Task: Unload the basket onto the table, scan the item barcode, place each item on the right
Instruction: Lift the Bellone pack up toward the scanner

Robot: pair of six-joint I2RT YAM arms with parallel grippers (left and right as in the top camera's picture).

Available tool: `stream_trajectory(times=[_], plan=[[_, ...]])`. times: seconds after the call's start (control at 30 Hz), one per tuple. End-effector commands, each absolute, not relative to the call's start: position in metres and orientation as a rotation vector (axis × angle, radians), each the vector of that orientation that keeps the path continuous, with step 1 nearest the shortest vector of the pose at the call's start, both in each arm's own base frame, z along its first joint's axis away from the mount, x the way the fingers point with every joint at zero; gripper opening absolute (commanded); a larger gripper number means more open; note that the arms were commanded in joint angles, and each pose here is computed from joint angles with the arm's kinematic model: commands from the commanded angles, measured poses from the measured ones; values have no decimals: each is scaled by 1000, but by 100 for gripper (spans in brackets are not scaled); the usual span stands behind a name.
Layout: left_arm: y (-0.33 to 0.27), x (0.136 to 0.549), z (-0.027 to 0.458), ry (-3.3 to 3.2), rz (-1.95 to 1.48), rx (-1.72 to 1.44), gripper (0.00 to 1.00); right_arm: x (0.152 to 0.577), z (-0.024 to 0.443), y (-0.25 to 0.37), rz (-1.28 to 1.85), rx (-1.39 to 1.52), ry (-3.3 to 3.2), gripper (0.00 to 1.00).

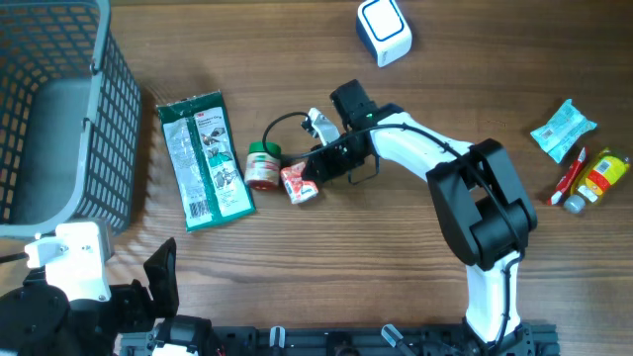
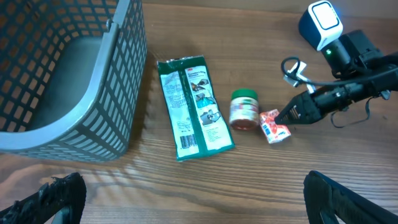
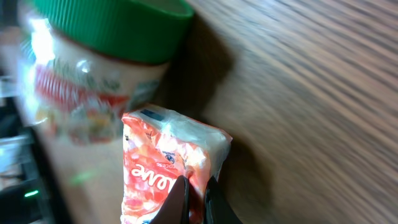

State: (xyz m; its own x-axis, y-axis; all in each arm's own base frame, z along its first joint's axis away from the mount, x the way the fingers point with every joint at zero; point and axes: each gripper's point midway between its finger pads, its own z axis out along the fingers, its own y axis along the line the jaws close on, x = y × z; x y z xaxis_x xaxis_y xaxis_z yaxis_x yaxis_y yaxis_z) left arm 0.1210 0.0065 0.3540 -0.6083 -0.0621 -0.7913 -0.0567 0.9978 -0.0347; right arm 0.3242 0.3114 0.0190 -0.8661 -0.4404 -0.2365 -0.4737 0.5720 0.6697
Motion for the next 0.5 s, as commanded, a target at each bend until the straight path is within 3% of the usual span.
stream_trajectory(times=[0.0,0.2,0.47], plan=[[6,121,355,2223,-6,-70,100,314,57,322,1659,-797,2567,4],[6,121,355,2223,-6,-70,100,333,122,294,1987,-726,2262,4],[6,121,355,2223,-6,-70,100,384,178,198,2057,-474,2007,4]])
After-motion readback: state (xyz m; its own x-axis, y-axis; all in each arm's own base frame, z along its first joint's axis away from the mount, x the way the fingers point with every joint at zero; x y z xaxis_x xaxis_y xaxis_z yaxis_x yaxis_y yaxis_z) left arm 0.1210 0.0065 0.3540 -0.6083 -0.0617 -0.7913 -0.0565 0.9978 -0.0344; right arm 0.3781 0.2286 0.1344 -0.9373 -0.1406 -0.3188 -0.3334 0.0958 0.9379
